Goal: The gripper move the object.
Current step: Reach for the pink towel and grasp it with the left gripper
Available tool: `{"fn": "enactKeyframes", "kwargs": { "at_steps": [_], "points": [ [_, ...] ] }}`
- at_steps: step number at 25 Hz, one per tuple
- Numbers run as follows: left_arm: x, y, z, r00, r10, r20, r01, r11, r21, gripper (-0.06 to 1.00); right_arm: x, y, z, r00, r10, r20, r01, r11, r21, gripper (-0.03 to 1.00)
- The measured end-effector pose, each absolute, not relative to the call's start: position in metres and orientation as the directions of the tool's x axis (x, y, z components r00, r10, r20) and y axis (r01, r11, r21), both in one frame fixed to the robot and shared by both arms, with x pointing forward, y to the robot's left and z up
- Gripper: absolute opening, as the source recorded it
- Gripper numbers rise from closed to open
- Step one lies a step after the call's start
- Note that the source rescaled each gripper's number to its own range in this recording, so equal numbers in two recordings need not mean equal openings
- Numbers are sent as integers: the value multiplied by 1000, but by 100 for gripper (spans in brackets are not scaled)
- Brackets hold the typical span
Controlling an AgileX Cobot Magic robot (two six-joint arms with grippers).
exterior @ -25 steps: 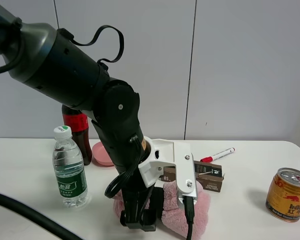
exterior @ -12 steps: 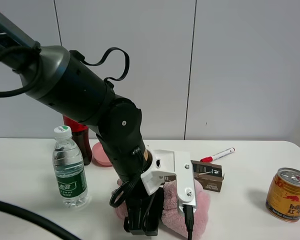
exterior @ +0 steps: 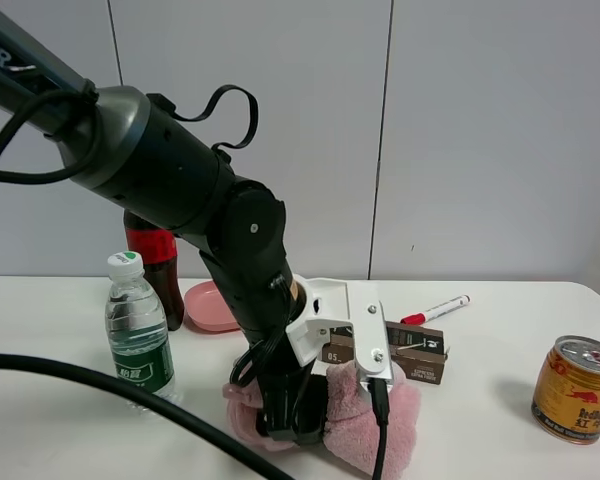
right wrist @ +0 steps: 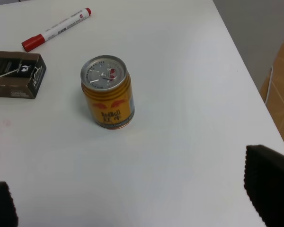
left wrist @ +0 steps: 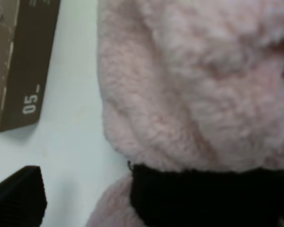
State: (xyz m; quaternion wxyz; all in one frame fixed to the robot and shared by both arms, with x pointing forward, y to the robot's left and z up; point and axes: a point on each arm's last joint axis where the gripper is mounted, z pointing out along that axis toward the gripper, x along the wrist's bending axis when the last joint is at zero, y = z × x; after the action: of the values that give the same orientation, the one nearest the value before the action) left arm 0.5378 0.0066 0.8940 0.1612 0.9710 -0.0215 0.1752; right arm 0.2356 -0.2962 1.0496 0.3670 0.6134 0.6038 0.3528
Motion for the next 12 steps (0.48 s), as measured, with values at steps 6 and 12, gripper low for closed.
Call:
{"fn": "enactKeyframes", "kwargs": {
  "at_steps": [6,12],
  "points": [
    [537,7,889,946,25,323,-78,-950,303,100,236,-296,1050,22,1000,-10,482,-2,876,100],
    [536,7,879,951,20,308,-73,-955,289,100,236,-296,1050,22,1000,-10,482,-2,876,100]
  ]
}}
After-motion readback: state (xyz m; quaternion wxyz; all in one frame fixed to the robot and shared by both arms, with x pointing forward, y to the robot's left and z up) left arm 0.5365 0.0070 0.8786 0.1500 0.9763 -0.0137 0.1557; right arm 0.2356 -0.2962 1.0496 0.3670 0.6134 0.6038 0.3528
